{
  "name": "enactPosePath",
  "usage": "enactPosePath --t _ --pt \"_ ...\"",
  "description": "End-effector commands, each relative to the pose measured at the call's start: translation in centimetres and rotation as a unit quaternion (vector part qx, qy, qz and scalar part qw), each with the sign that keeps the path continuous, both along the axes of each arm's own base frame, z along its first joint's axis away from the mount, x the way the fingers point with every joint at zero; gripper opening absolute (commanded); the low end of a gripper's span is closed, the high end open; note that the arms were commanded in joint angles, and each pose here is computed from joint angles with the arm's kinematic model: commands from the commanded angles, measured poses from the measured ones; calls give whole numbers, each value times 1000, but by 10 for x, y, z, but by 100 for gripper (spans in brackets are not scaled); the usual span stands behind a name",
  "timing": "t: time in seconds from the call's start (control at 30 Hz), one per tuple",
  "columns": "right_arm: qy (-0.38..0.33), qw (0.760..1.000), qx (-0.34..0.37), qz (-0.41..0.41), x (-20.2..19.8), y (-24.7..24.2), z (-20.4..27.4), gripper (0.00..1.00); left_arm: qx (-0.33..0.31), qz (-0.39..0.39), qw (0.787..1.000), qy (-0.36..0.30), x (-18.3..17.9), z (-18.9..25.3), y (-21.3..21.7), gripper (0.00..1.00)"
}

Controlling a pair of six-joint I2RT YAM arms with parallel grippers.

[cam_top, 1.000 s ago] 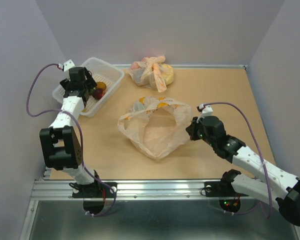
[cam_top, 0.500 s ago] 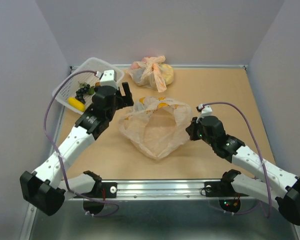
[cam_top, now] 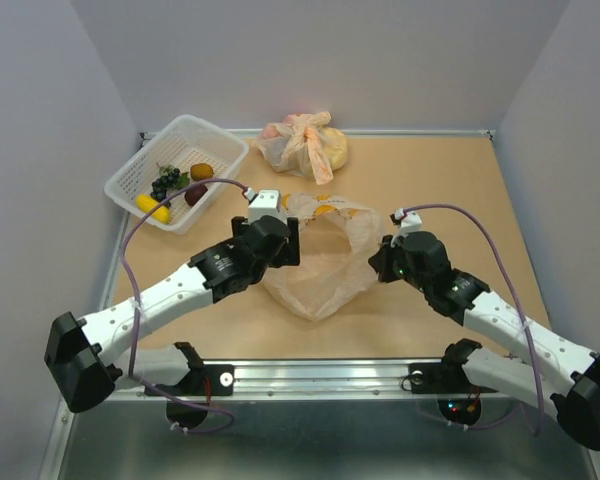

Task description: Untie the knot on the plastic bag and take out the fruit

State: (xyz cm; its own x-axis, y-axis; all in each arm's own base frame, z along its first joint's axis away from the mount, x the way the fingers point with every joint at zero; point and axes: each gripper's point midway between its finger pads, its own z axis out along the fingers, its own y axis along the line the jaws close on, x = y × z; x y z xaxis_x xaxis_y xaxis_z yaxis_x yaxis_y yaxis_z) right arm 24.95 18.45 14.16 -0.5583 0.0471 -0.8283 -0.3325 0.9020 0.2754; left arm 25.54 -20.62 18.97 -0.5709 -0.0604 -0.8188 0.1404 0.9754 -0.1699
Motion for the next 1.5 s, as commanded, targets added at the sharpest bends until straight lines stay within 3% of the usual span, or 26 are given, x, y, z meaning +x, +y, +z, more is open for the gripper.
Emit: enactPosePath --t 0.0,0.13,0.37,0.57,0.6,0.67,0.7,0.77,0.8,0.83,1.1,1.3,1.47 --pt "-37 999 31 15 2 8 30 0 30 48 998 -4 2 -13 8 96" --pt "-34 998 46 19 -3 10 32 1 72 50 996 23 7 -44 -8 96" --pt "-29 998 49 26 -4 13 25 0 155 181 971 26 22 -93 9 96" --pt "-36 997 58 33 -2 17 28 0 196 225 954 29 29 -126 10 93" --pt "-36 997 58 29 -3 16 26 0 194 226 954 25 31 -127 9 89" --pt "-43 996 69 26 -3 16 31 0 176 228 957 28 32 -129 4 71" --pt "-47 996 71 27 -3 15 33 0 167 229 959 29 32 -127 1 55" --pt "-55 995 78 31 -6 15 40 0 146 223 964 26 33 -119 -3 38" --pt "-60 994 80 33 -7 15 43 1 139 220 965 27 32 -116 -5 8" --pt "-65 994 80 33 -7 14 45 0 125 216 968 24 32 -108 -7 0" --pt "-63 995 72 24 -6 10 39 1 121 175 977 -14 9 -49 -25 0" --pt "-52 997 58 -2 1 5 26 0 87 156 983 -50 -6 36 -39 0" --pt "-49 998 51 -4 2 4 21 1 66 126 989 -28 -24 35 -60 0"
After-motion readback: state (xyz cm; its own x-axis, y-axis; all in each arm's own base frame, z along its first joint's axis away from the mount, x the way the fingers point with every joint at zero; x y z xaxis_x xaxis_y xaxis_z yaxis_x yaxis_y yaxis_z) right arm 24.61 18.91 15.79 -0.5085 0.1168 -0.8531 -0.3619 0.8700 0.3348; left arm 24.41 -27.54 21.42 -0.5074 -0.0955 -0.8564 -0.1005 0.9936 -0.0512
